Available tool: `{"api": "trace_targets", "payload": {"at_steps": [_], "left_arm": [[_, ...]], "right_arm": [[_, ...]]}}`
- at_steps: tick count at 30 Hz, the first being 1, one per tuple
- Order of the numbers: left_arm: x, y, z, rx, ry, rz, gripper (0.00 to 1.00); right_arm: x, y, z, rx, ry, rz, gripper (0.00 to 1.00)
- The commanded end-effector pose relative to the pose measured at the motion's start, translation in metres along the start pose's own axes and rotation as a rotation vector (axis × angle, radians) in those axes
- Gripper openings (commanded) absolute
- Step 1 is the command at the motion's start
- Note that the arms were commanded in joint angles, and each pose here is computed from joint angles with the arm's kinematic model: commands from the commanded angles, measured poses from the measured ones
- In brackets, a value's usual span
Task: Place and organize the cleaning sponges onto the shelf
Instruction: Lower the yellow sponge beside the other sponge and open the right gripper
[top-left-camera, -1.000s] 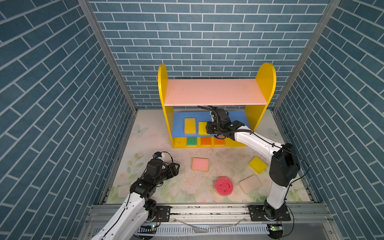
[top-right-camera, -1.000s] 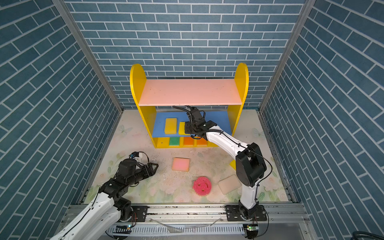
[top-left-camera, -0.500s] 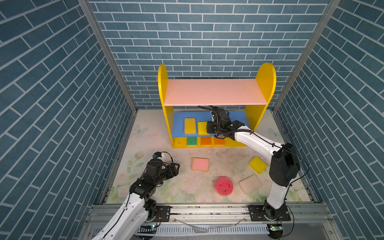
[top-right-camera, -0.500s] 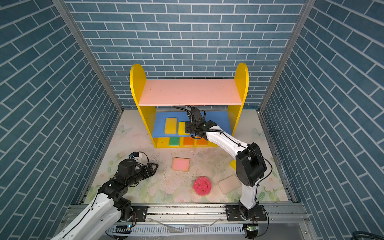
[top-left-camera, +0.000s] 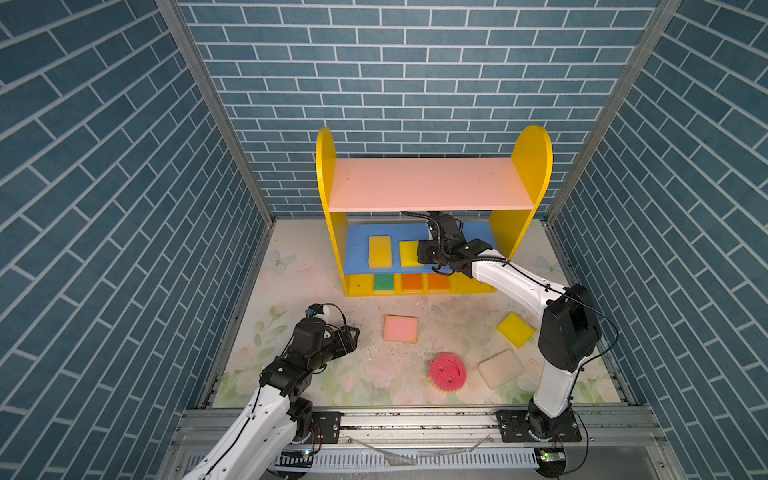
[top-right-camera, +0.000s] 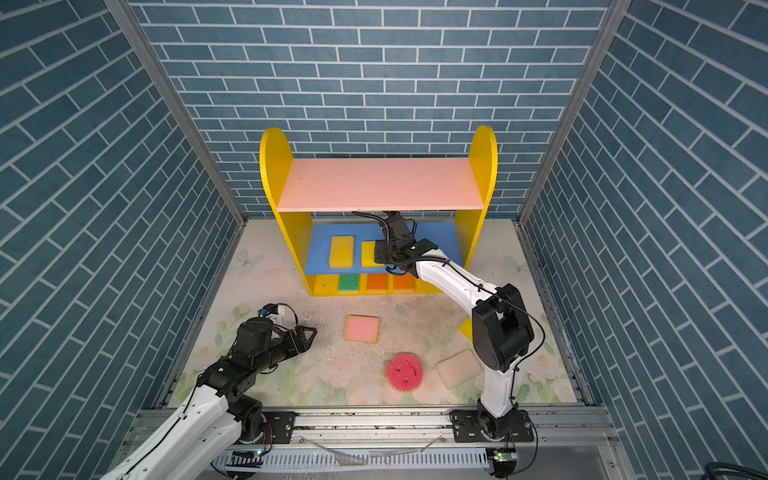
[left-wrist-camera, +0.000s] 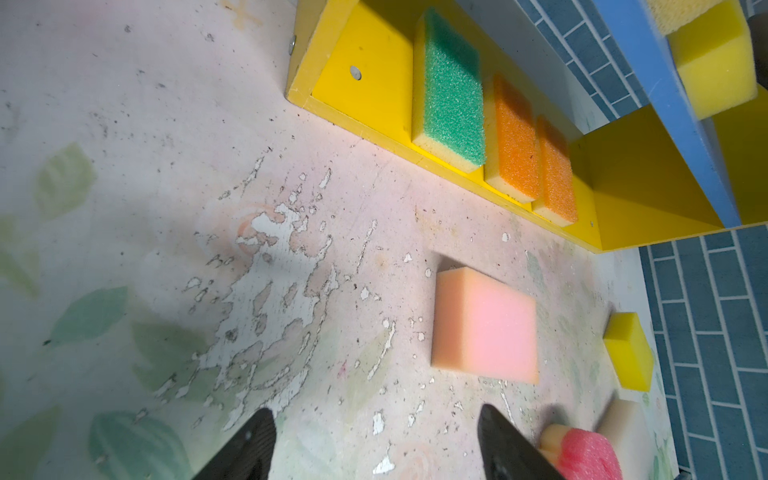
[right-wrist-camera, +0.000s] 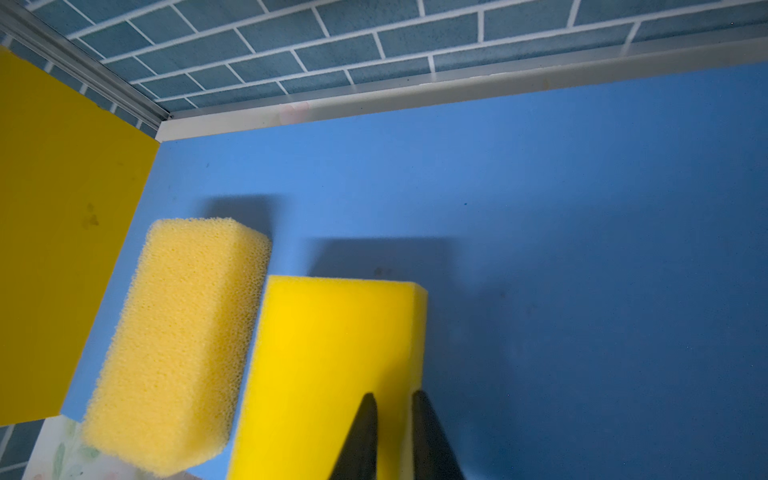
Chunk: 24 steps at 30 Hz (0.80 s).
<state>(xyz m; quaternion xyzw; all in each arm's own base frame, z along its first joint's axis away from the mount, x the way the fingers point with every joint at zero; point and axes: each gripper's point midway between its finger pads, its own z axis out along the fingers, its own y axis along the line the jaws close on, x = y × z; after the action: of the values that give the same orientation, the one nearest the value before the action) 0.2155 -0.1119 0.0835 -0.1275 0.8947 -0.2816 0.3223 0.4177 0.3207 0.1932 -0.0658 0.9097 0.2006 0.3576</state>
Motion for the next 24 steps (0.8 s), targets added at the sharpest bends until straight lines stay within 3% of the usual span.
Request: {"api": "trace_targets", "payload": {"at_steps": [1, 9, 17, 20, 24], "left_arm": [[-0.007, -0.006, -0.004, 0.008, -0.017, 0.007, 0.78], [-0.007, -0.006, -0.003, 0.013, -0.018, 0.002, 0.78], [-0.005, -0.005, -0.003, 0.016, -0.017, 0.002, 0.78], [-0.005, -0.006, -0.003, 0.021, -0.015, -0.001, 0.78], [-0.003, -0.005, -0.004, 0.024, -0.018, -0.004, 0.78]], "right_arm": [[-0.016, 0.0, 0.002, -0.006, -0.043, 0.026, 0.26], [-0.031, 0.004, -0.015, -0.021, -0.083, 0.031, 0.28], [-0.039, 0.01, -0.044, -0.07, -0.139, 0.071, 0.4], [-0.033, 0.01, -0.048, -0.087, -0.126, 0.095, 0.39], [-0.017, 0.013, -0.051, -0.113, -0.1, 0.124, 0.31]]}}
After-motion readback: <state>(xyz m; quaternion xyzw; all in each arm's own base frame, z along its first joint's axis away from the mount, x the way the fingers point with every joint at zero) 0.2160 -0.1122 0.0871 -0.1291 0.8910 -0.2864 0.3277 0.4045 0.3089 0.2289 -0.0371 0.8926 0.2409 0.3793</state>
